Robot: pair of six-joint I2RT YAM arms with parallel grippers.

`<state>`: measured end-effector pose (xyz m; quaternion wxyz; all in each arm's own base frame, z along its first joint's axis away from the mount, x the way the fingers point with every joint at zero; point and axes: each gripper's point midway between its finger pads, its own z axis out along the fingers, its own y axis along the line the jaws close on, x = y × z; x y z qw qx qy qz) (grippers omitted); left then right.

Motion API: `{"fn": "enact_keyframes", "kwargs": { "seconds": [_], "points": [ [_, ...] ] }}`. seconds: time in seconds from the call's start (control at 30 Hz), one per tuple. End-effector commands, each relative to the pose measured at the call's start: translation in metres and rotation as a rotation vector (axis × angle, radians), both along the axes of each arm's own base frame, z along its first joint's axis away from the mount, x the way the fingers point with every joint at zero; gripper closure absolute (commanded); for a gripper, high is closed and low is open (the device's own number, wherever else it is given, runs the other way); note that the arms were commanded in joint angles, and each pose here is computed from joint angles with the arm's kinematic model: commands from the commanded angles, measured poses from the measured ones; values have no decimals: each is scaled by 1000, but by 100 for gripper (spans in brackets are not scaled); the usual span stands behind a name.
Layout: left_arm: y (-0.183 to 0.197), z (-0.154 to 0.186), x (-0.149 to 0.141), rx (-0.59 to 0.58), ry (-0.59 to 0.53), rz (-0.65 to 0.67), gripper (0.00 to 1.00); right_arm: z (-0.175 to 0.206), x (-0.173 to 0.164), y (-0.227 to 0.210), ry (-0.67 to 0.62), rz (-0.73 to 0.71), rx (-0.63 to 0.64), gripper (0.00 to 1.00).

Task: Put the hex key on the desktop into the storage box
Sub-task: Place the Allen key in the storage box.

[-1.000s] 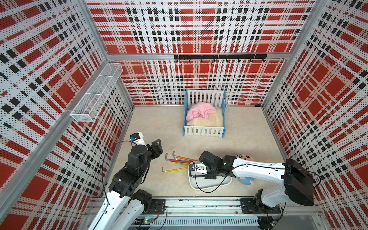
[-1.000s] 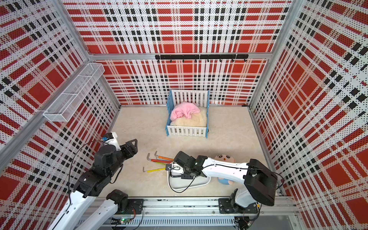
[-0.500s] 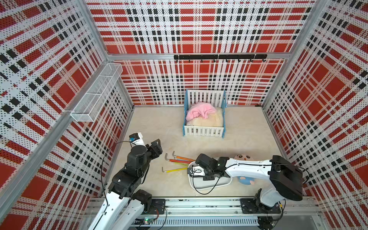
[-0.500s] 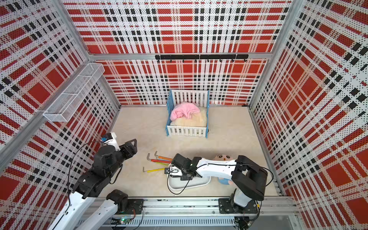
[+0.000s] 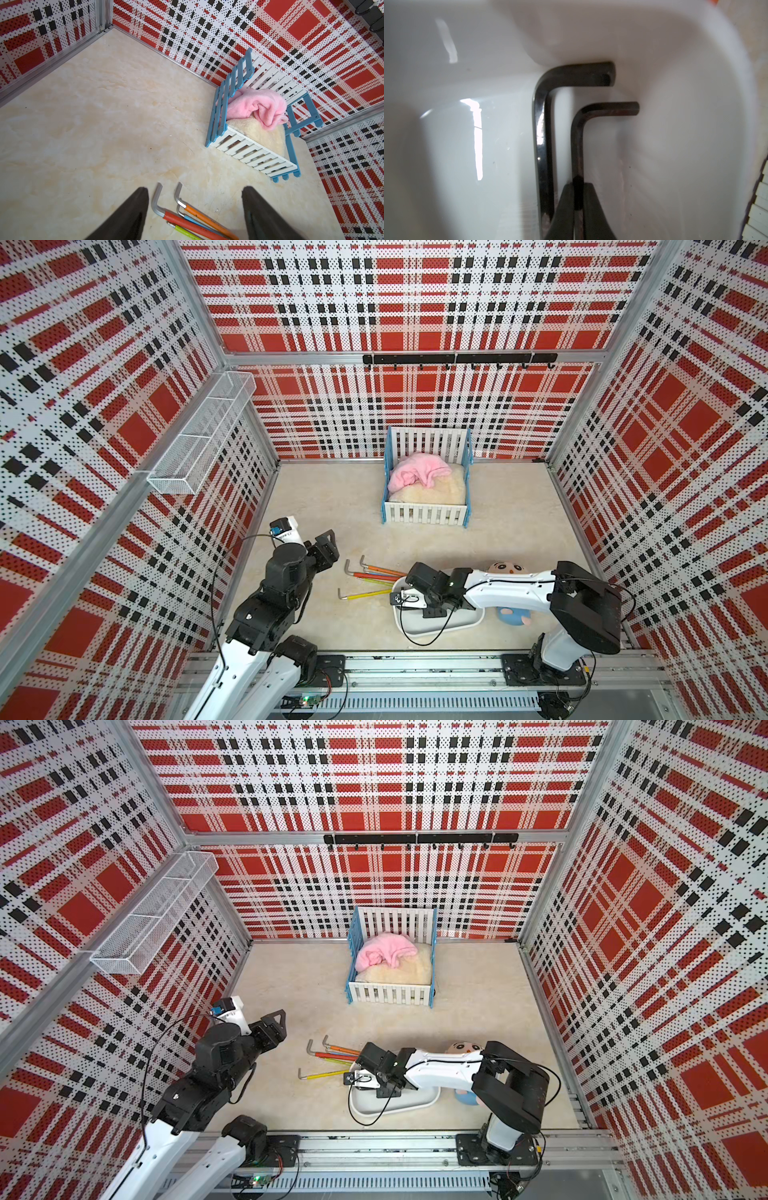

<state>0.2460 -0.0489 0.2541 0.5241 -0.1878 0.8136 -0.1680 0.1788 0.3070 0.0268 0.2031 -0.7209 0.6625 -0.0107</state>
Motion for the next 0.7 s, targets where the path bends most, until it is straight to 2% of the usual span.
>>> {"fn": "enact_keyframes", "kwargs": {
  "seconds": [0.0, 0.07, 0.3, 0.53, 0.67],
  "points": [
    [1, 0, -1, 3, 1, 6, 24, 5, 0, 12, 8, 3, 30, 100],
    [1, 0, -1, 3, 1, 6, 24, 4, -1, 12, 16, -1, 31, 97],
    [1, 1, -2, 2, -2, 6, 24, 8, 2, 15, 12, -25, 44, 77],
    [0, 1, -2, 0, -3, 2, 24, 15, 5, 17, -3, -40, 59, 75],
    [0, 1, -2, 0, -1, 1, 24, 32, 9, 23, -24, -57, 102, 75]
  ]
}}
